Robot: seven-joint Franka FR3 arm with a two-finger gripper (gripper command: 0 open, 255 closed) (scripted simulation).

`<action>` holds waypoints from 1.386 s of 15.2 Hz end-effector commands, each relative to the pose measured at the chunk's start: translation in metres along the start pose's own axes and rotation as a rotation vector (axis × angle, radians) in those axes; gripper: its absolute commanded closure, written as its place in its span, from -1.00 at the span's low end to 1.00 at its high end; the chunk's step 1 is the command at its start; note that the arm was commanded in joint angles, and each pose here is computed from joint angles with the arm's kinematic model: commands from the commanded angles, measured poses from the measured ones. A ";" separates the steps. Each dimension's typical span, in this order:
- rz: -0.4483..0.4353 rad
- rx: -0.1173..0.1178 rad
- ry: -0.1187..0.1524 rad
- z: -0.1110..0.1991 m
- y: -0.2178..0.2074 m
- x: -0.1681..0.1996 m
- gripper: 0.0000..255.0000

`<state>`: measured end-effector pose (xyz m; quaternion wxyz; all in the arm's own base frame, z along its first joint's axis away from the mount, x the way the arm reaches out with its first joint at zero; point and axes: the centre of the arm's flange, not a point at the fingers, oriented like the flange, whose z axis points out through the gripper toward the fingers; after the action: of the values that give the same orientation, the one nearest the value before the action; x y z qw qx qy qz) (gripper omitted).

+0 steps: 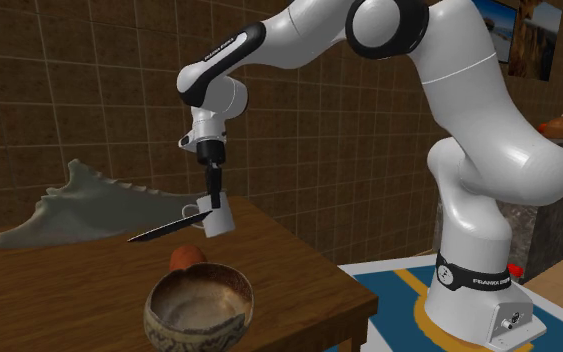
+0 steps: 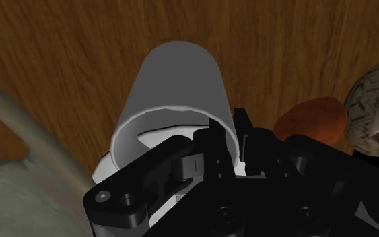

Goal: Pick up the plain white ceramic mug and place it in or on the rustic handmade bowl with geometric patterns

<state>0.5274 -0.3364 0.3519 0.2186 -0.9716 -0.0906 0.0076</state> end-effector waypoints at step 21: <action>0.001 0.005 -0.007 -0.100 -0.048 0.004 1.00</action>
<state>0.5285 -0.3352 0.4567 0.2211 -0.9709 -0.0908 0.0118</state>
